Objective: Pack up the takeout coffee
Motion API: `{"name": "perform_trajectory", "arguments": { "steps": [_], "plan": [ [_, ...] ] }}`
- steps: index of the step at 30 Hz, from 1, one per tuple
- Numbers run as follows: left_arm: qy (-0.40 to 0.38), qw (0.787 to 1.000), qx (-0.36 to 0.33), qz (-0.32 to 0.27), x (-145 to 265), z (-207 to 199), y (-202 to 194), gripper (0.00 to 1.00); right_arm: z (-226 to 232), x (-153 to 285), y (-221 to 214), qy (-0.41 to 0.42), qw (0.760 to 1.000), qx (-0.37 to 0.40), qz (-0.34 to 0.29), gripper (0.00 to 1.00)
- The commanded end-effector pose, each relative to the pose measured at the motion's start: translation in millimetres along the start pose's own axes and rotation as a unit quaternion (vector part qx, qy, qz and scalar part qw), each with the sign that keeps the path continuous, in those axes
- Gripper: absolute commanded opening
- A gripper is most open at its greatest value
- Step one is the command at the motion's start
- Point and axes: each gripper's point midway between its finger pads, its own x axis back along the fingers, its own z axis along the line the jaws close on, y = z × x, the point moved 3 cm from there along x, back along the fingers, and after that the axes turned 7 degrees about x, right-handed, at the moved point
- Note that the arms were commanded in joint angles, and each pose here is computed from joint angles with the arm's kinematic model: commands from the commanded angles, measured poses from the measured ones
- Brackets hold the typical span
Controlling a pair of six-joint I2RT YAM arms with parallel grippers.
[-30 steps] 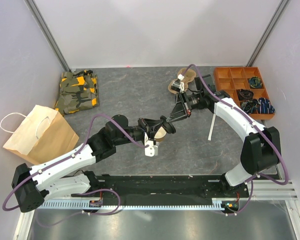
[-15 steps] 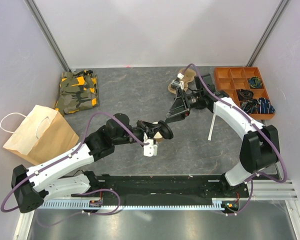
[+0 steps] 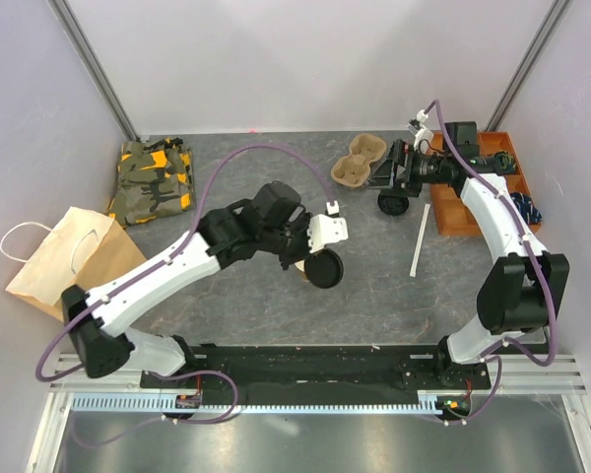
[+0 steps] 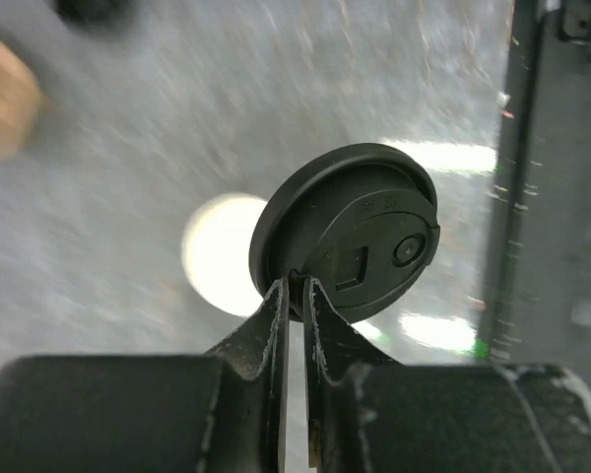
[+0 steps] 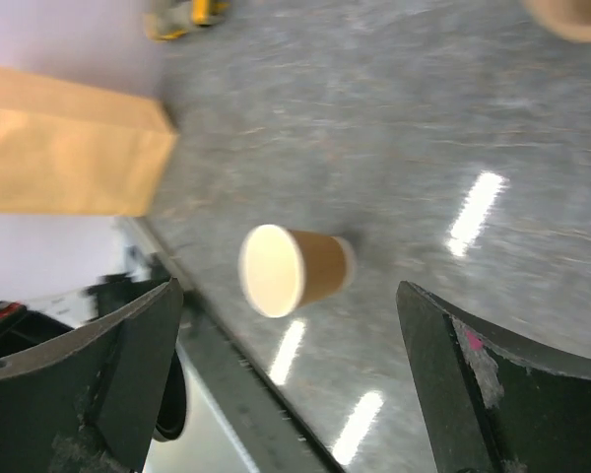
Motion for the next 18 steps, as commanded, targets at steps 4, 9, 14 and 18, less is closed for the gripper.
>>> {"name": "perform_trajectory", "arguments": {
  "steps": [4,9,14,18],
  "plan": [
    [-0.041,0.945,0.302,0.121,3,2,-32,0.02,-14,37,1,-0.173,0.975,0.132,-0.047,0.98],
    [-0.021,0.924,0.359,0.13,-3,27,-40,0.02,-12,65,21,-0.245,0.943,0.205,-0.097,0.98],
    [-0.013,0.902,0.412,0.126,-9,50,-50,0.02,-4,74,35,-0.248,0.93,0.251,-0.1,0.98],
    [-0.007,0.897,0.426,0.115,-16,67,-50,0.02,21,56,12,-0.126,0.956,0.257,-0.058,0.98]
  ]
}}
